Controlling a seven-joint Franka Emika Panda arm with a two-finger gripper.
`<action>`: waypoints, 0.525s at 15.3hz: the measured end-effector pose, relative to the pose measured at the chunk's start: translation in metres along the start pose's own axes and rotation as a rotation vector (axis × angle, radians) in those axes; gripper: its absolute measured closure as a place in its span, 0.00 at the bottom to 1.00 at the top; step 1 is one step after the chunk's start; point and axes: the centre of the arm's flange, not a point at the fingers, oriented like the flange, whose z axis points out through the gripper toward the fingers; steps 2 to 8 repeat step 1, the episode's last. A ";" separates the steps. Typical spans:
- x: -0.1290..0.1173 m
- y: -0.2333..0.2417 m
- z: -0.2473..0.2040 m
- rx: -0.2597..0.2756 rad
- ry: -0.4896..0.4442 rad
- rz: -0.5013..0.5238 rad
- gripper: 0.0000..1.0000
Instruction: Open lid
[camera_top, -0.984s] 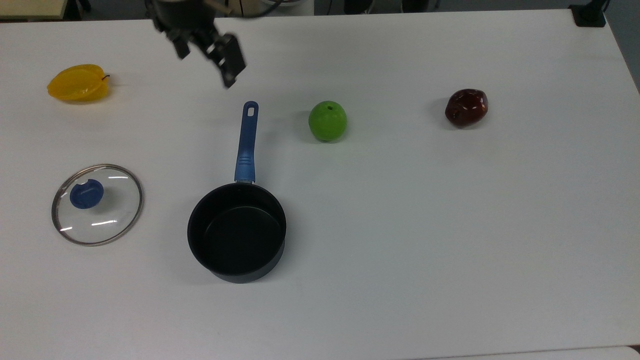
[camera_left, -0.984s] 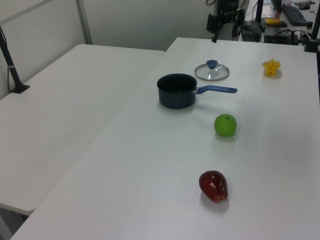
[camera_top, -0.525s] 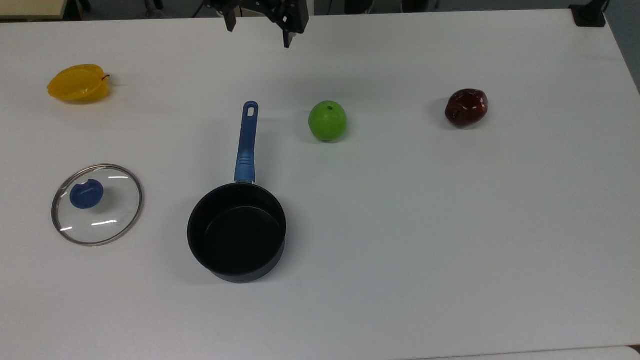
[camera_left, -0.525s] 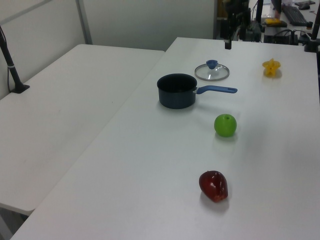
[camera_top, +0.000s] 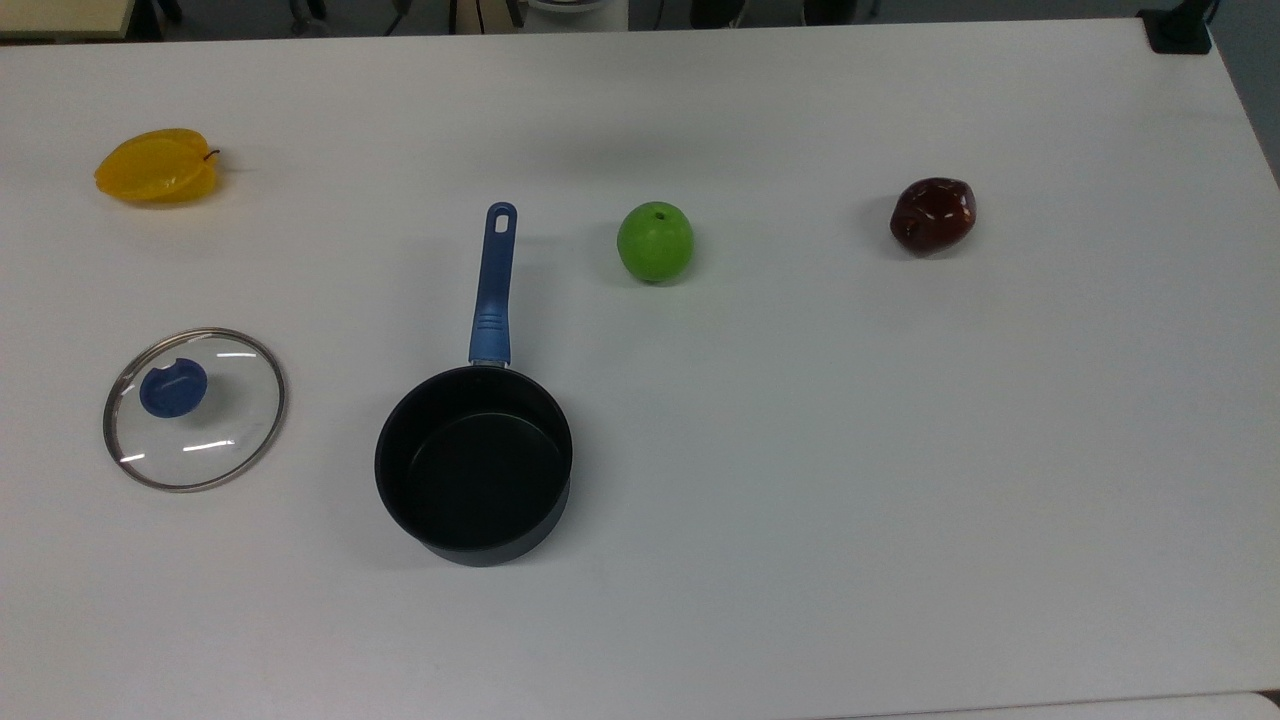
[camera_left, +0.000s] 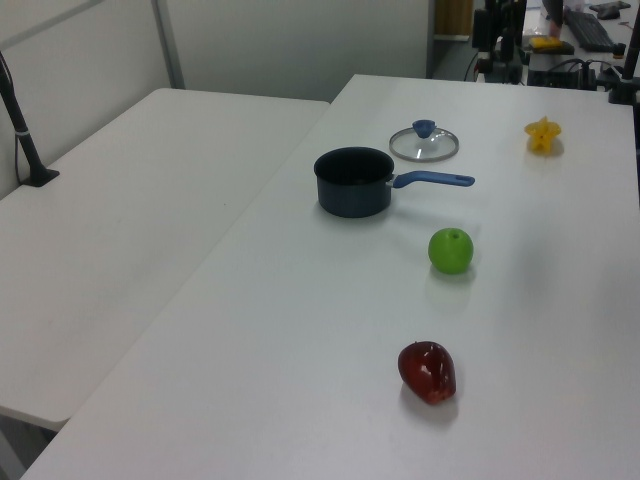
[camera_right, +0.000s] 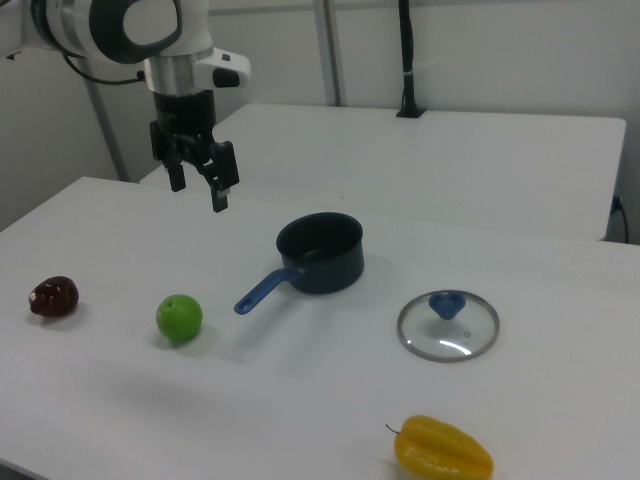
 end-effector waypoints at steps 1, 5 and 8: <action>0.000 0.000 0.000 0.000 0.000 -0.001 0.00; 0.000 0.000 0.000 0.000 0.000 -0.001 0.00; 0.000 0.000 0.000 0.000 0.000 -0.001 0.00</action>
